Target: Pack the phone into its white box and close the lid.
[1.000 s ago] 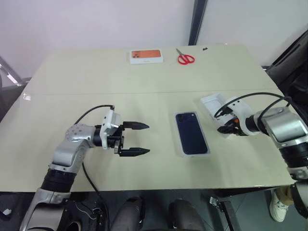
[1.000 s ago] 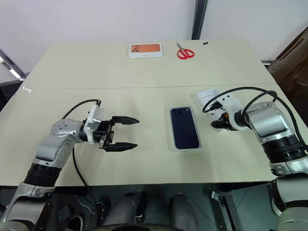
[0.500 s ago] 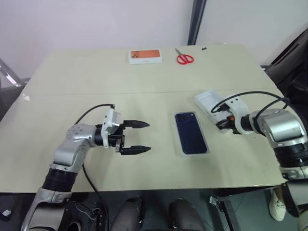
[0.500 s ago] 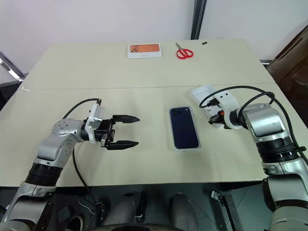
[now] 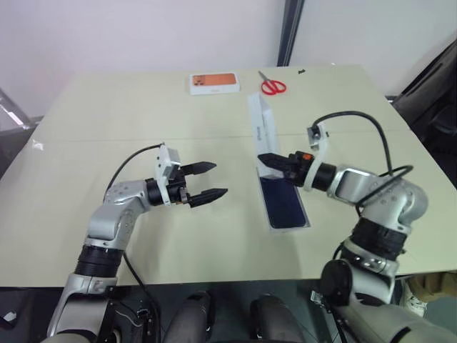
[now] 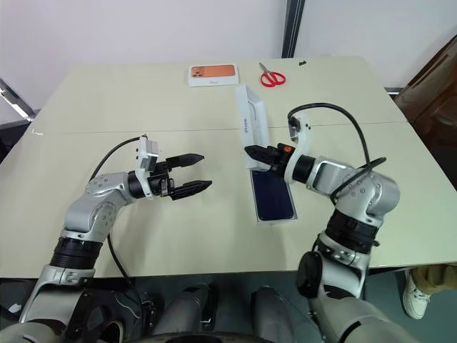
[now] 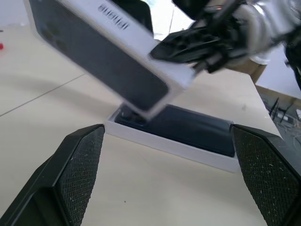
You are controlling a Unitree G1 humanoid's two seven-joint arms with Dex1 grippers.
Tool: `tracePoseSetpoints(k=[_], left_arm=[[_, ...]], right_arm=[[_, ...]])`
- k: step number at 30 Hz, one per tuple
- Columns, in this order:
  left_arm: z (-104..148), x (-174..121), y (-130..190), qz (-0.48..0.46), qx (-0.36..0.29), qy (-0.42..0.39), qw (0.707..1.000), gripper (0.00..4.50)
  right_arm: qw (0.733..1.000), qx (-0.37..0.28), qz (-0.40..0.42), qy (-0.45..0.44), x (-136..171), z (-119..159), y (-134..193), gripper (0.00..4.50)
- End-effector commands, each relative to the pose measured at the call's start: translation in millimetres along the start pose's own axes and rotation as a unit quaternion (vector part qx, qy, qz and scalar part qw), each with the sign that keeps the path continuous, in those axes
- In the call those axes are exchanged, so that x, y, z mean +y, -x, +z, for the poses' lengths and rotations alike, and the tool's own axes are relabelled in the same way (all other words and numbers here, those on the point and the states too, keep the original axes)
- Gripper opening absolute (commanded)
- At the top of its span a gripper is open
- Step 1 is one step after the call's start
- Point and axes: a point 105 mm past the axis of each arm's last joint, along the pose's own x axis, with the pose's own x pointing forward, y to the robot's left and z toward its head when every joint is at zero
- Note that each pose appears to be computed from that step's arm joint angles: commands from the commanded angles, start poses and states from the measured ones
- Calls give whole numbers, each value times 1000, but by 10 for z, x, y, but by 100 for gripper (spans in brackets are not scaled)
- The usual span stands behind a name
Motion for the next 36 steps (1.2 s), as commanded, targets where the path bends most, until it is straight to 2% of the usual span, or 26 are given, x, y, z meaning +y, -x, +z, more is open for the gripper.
tracePoseSetpoints(k=[1, 4, 6, 9, 13, 15, 18, 25, 32, 35, 36], left_arm=[[215, 64, 33, 19, -36, -6, 999, 450], [208, 28, 9, 16, -39, 3, 999, 450], [192, -10, -12, 10, -38, 5, 999, 450], [169, -64, -44, -1, -32, -3, 999, 450], [165, -70, -50, -2, -27, -12, 1000, 450], [131, -77, -30, -9, -20, -7, 1000, 450], [43, -161, 6, -34, -11, 18, 999, 361], [-194, -340, -71, -45, 9, 30, 998, 3], [-236, -354, -306, -28, -13, 41, 999, 3], [-220, -378, -427, -31, -22, 36, 999, 0], [-234, -385, -456, -34, -20, 34, 999, 0]], right_arm=[[995, -4, 98, -3, 356, -182, 47, 5], [992, 0, 120, -40, 403, -270, 71, 5], [989, 30, 136, -58, 425, -399, 126, 5], [987, 57, 131, -79, 439, -529, 196, 5], [978, 139, 110, -115, 452, -834, 341, 5], [979, 126, 91, -131, 415, -814, 311, 5], [981, 109, 77, -141, 360, -744, 264, 0], [983, 101, 42, -145, 251, -716, 260, 0], [983, 95, 16, -156, 130, -699, 266, 0], [985, 81, 10, -150, 65, -587, 292, 96], [988, 82, 0, -129, 33, -546, 301, 143]])
